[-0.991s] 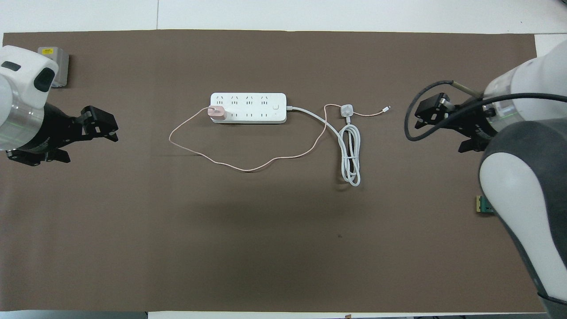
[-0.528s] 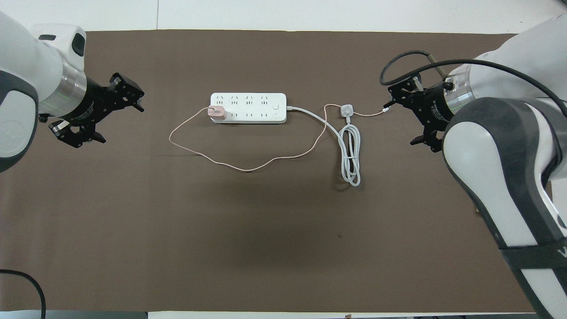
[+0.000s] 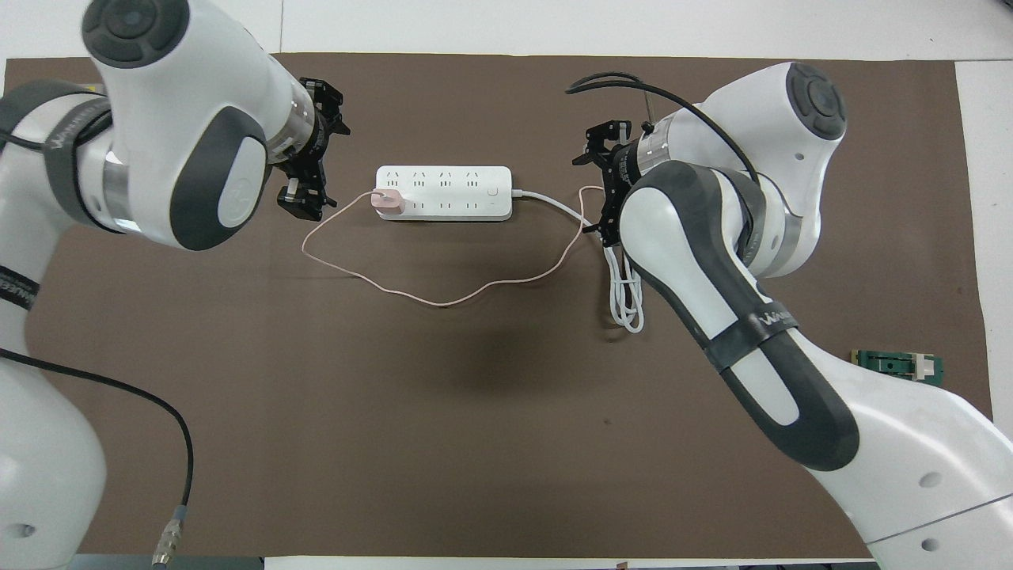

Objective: Unplug charger and place it aside
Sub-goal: 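Reach the left gripper to the pink charger while the right gripper reaches the strip, then grasp the pink charger with the left gripper while the right gripper holds the strip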

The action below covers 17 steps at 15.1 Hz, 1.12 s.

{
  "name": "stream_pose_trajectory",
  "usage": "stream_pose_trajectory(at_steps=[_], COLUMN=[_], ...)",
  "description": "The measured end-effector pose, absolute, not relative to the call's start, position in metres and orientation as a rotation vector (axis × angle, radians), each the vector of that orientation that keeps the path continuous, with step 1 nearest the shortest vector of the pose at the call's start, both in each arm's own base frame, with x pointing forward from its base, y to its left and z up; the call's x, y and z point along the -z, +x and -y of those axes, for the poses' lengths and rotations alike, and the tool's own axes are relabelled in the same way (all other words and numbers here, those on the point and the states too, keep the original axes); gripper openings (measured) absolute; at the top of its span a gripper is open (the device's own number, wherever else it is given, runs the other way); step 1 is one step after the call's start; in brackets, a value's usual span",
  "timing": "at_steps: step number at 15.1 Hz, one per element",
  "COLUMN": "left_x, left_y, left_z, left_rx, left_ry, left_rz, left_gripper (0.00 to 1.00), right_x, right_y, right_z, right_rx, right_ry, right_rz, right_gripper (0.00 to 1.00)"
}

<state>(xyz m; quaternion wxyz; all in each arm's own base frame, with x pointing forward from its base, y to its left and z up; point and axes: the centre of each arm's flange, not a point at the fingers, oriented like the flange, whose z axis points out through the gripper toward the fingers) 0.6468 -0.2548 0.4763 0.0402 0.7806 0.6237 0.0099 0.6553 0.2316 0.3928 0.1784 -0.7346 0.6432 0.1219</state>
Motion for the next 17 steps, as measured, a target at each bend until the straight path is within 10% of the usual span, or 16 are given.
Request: stream_pose_trajectory(at_steps=[17], left_x=[-0.358], left_y=[0.674], left_z=[0.293], left_rx=[0.041], left_ry=[2.341], left_rz=[-2.147], left_gripper=[1.00], right_x=[-0.294], right_y=[0.712], right_z=[-0.328], right_rx=[-0.407], right_ry=[-1.988], right_rz=[-1.947], right_gripper=[1.00])
